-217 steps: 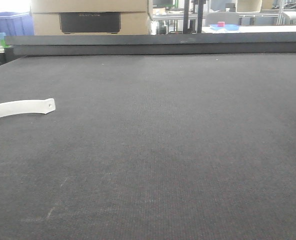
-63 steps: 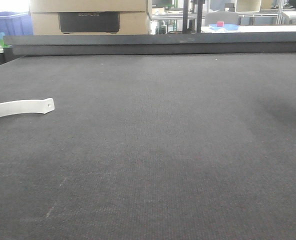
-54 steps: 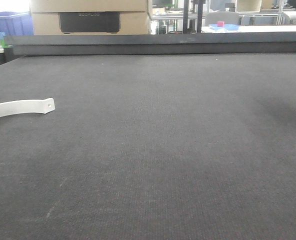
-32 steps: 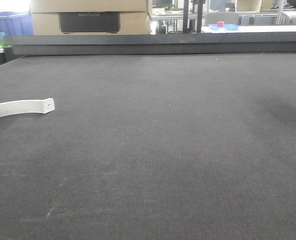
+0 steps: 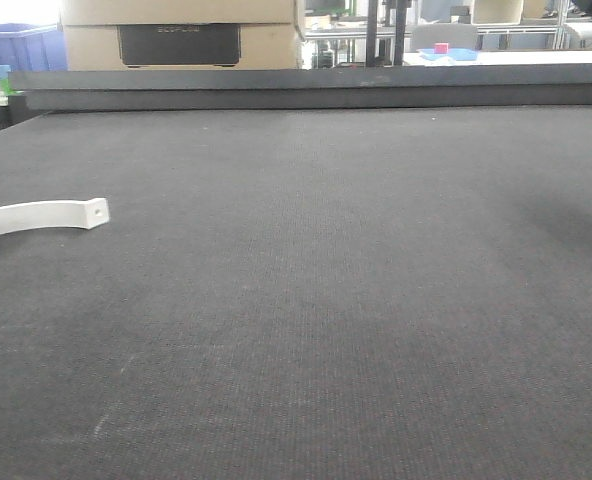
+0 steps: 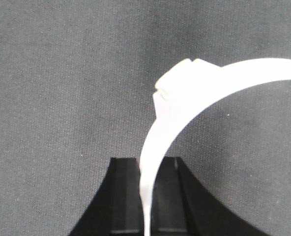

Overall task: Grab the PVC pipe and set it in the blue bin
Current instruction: 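Lift both held white pipe pieces off the table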

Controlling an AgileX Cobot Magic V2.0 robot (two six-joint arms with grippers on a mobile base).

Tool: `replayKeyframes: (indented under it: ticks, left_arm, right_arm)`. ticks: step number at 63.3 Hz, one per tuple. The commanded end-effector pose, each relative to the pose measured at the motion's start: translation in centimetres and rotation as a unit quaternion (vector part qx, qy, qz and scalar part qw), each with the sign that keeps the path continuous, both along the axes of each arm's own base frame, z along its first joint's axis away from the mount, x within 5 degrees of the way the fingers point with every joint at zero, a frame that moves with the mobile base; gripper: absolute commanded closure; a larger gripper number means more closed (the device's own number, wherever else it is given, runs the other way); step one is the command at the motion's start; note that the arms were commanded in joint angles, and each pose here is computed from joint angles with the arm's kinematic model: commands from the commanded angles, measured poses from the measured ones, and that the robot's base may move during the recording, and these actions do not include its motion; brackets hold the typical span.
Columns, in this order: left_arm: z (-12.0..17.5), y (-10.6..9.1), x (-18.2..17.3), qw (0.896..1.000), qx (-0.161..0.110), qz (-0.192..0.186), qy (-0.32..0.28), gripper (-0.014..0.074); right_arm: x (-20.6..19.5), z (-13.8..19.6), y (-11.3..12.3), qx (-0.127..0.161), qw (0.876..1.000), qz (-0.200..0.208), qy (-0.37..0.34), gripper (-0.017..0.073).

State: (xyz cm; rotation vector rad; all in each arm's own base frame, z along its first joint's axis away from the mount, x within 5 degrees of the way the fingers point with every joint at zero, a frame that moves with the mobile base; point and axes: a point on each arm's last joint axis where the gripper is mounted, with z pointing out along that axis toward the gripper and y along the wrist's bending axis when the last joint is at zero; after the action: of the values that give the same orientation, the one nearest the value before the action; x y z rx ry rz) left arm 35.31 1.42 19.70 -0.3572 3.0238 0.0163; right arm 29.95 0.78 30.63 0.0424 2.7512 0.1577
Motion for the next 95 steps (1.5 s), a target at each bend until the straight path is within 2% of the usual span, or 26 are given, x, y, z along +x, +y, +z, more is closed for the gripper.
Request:
replayKeyframes:
  ticks: [1, 9, 18, 27, 34, 44, 54, 60, 63, 65, 66, 69, 71, 80, 84, 95]
  left_arm:
    - [-0.3, -0.1, 0.2, 1.000, -0.007, 0.008, -0.001, 0.0705]
    - [0.5, -0.2, -0.5, 1.000, -0.010, 0.004, 0.015, 0.0704]
    - [3.2, -0.9, -1.7, 0.999, -0.010, -0.033, 0.003, 0.0704]
    - [7.8, -2.6, -3.6, 0.996, -0.020, -0.054, -0.063, 0.0704]
    - [11.0, -4.4, -5.1, 0.985, -0.028, -0.080, -0.152, 0.0704]
    - [14.6, -7.1, -7.6, 0.945, -0.044, -0.127, -0.299, 0.0704]
    - [15.6, -8.9, -10.5, 0.901, -0.070, -0.154, -0.400, 0.0704]
    - [15.4, -9.0, -12.1, 0.876, -0.082, -0.157, -0.448, 0.0704]
    - [15.5, -8.8, -12.9, 0.860, -0.090, -0.150, -0.480, 0.0704]
    - [15.1, -8.7, -13.3, 0.856, -0.093, -0.147, -0.487, 0.0704]
    - [15.3, -8.4, -13.7, 0.845, -0.094, -0.144, -0.507, 0.0704]
    - [14.9, -8.0, -14.4, 0.835, -0.094, -0.138, -0.525, 0.0704]
    - [14.9, -7.7, -15.0, 0.825, -0.094, -0.133, -0.542, 0.0704]
    - [14.4, -5.9, -17.2, 0.807, -0.080, -0.109, -0.575, 0.0704]
    - [14.6, -5.1, -18.0, 0.801, -0.066, -0.099, -0.586, 0.0704]
    - [16.1, -2.7, -20.2, 0.776, -0.025, -0.050, -0.629, 0.0704]
  right_arm:
    - [0.0, 0.4, 0.0, -0.004, 1.000, 0.001, -0.012, 0.0728]
    - [-0.7, 1.3, 0.0, -0.004, 1.000, 0.002, -0.022, 0.0728]
    - [-2.2, 3.2, 0.0, -0.005, 0.999, 0.003, -0.050, 0.0728]
    - [-4.0, 5.6, 0.0, -0.009, 0.994, 0.008, -0.108, 0.0728]
    - [-5.5, 7.1, -0.1, -0.015, 0.985, 0.010, -0.171, 0.0728]
    - [-8.1, 7.7, -0.1, -0.016, 0.970, 0.002, -0.241, 0.0728]
    - [-11.3, 6.2, -0.2, -0.018, 0.955, -0.007, -0.295, 0.0728]
    - [-13.4, 5.3, -0.3, -0.019, 0.941, -0.012, -0.338, 0.0728]
    - [-14.4, 4.8, -0.3, -0.019, 0.932, -0.016, -0.362, 0.0728]
    - [-14.8, 4.6, -0.3, -0.020, 0.928, -0.017, -0.371, 0.0728]
    - [-15.3, 4.5, -0.4, -0.020, 0.923, -0.019, -0.384, 0.0728]
    - [-16.2, 4.3, -0.4, -0.020, 0.915, -0.021, -0.403, 0.0728]
    - [-16.8, 4.2, -0.4, -0.020, 0.910, -0.021, -0.414, 0.0728]
    - [-18.8, 4.5, -0.4, -0.019, 0.897, -0.021, -0.441, 0.0728]
    - [-19.4, 4.8, -0.4, -0.019, 0.891, -0.022, -0.452, 0.0728]
    - [-20.5, 5.2, -0.4, -0.019, 0.880, -0.022, -0.473, 0.0728]
